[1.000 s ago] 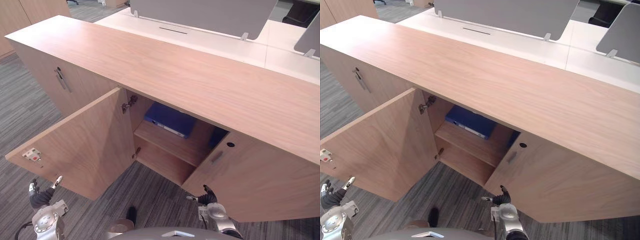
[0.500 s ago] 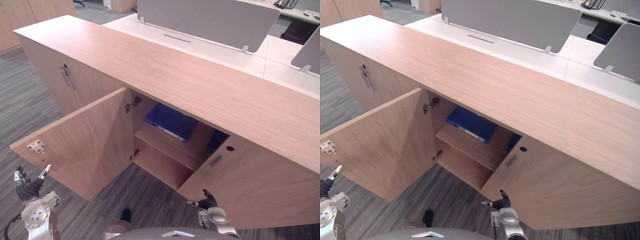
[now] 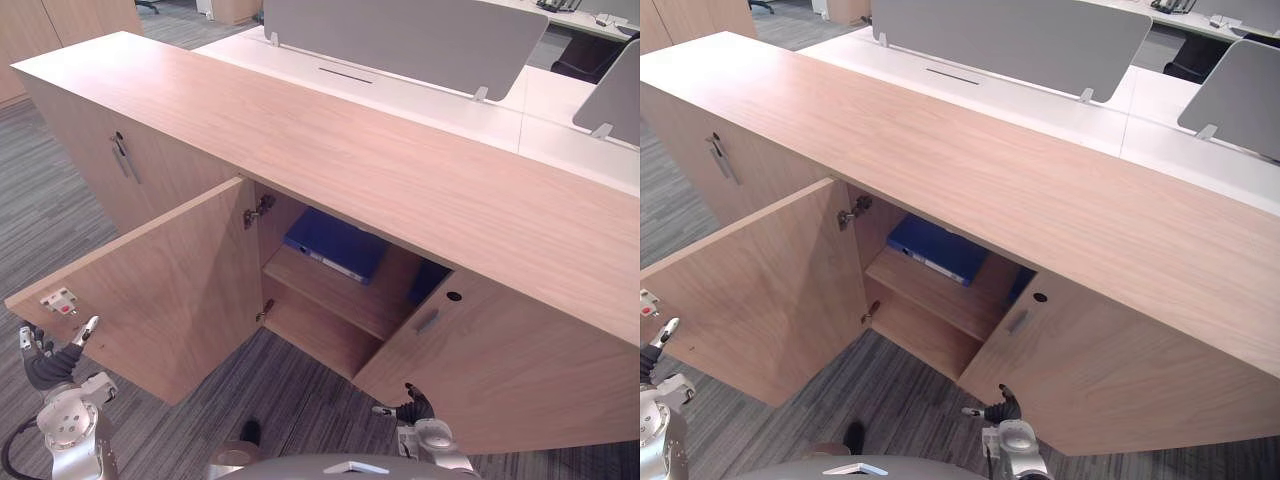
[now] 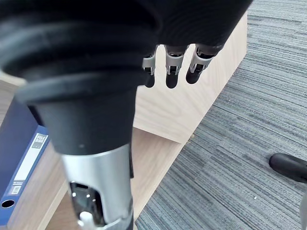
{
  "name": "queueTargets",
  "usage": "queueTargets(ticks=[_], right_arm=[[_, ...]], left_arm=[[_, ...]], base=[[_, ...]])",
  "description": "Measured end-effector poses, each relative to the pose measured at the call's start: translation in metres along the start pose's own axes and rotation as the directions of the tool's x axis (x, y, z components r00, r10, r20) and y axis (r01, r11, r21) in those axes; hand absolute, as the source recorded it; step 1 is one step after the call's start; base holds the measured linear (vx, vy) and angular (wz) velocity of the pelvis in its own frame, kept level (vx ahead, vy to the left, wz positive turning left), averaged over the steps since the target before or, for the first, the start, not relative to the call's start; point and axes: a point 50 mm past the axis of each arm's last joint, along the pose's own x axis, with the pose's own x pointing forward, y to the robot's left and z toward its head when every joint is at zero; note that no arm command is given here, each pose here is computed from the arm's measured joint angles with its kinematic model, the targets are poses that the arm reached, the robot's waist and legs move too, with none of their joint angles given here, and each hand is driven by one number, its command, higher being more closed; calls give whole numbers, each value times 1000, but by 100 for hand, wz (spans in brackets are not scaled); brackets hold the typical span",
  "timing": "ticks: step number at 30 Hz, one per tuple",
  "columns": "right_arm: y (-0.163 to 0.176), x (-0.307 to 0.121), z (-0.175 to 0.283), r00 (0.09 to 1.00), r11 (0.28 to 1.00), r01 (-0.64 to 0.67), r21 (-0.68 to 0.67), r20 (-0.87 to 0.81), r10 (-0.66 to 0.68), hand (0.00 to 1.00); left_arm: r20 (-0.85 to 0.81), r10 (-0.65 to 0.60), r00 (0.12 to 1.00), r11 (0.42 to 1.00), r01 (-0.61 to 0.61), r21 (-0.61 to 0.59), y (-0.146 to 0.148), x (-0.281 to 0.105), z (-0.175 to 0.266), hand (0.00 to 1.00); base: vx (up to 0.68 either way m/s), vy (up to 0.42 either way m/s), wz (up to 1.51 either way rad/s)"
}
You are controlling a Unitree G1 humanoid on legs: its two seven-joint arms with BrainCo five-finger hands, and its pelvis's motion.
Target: Walk over to the cabinet, pick up the folder, carry it to the office cabinet, place the folder inside the office cabinet, then close the office cabinet door
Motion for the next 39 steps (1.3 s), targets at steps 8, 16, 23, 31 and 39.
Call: queueTargets(ticks=[8, 16, 23, 31, 39], right_arm=[[1, -1, -9, 999, 999, -5, -34, -36, 4, 0], [8, -3, -12, 999, 999, -20, -30, -44, 18, 0], [19, -5, -13, 998, 998, -53, -40, -44, 52, 0], [18, -8, -21, 997, 997, -55, -45, -65, 52, 0], [17, -12, -30, 995, 998, -52, -41, -89, 48, 0]], left_arm=[[-25, 1, 1000, 1000, 0, 13, 0, 1, -6, 0], [-41, -2, 999, 1000, 3, 19, 0, 0, -10, 0], [-59, -31, 998, 999, 32, 32, -4, -5, -15, 0], [-92, -76, 993, 996, 79, 36, 0, -23, -23, 0], [-139, -159, 977, 985, 167, 48, -9, -42, -33, 0]], base=[[-11, -15, -6], [-1, -2, -1], [-19, -9, 0], [-44, -7, -7], [-64, 11, -8]])
